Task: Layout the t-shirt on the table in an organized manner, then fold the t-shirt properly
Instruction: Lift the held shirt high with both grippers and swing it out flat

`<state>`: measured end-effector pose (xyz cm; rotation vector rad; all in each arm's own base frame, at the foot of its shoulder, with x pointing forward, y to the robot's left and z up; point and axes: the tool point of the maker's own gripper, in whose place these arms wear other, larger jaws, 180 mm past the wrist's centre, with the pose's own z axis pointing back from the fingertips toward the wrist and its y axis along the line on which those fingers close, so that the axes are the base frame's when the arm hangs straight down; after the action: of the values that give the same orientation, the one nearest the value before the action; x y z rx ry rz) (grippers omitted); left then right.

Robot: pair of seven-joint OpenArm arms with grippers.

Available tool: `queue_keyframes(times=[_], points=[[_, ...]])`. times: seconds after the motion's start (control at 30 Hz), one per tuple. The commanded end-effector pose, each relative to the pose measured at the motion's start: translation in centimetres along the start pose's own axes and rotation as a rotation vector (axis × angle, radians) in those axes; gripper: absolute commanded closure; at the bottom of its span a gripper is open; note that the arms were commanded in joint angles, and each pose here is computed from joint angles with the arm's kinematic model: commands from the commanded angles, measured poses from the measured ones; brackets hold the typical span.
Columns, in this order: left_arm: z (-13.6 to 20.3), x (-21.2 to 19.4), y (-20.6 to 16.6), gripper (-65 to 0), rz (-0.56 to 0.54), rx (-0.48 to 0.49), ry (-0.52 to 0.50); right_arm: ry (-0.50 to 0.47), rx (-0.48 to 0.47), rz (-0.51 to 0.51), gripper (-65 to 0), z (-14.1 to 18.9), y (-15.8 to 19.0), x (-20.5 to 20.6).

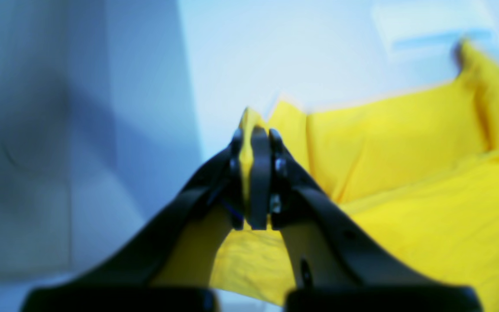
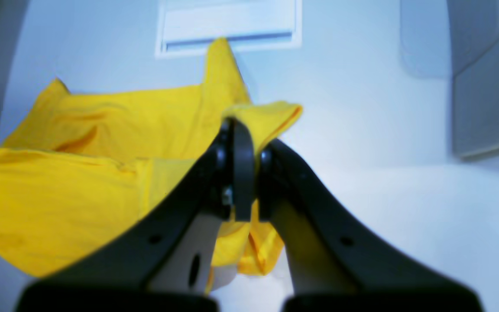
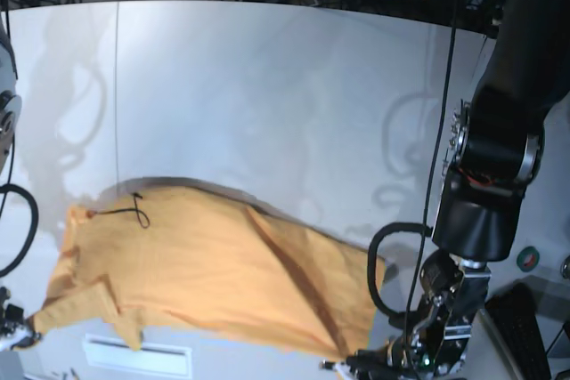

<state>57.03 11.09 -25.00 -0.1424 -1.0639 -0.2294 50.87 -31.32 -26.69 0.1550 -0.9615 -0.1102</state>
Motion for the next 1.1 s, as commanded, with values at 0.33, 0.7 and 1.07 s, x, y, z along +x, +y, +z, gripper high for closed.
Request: queue_keyframes(times=[0.33,0.7,1.07], points=[[9.0,26.4,-0.9,0.0,-0.101,0.009,-0.495,-0.455,-0.064,0.054,0.0,13.1,-2.3,24.4],[14.9,19.2,2.5,0.0,0.035,0.032,-0.554,-0.440,-0.250,0.199,0.0,20.0,-2.1,16.2],[12.0,-13.0,0.1,0.0,0.111,0.021,0.009,0.017,-0.213,-0.087,0.0,11.2,-5.6,-16.7]])
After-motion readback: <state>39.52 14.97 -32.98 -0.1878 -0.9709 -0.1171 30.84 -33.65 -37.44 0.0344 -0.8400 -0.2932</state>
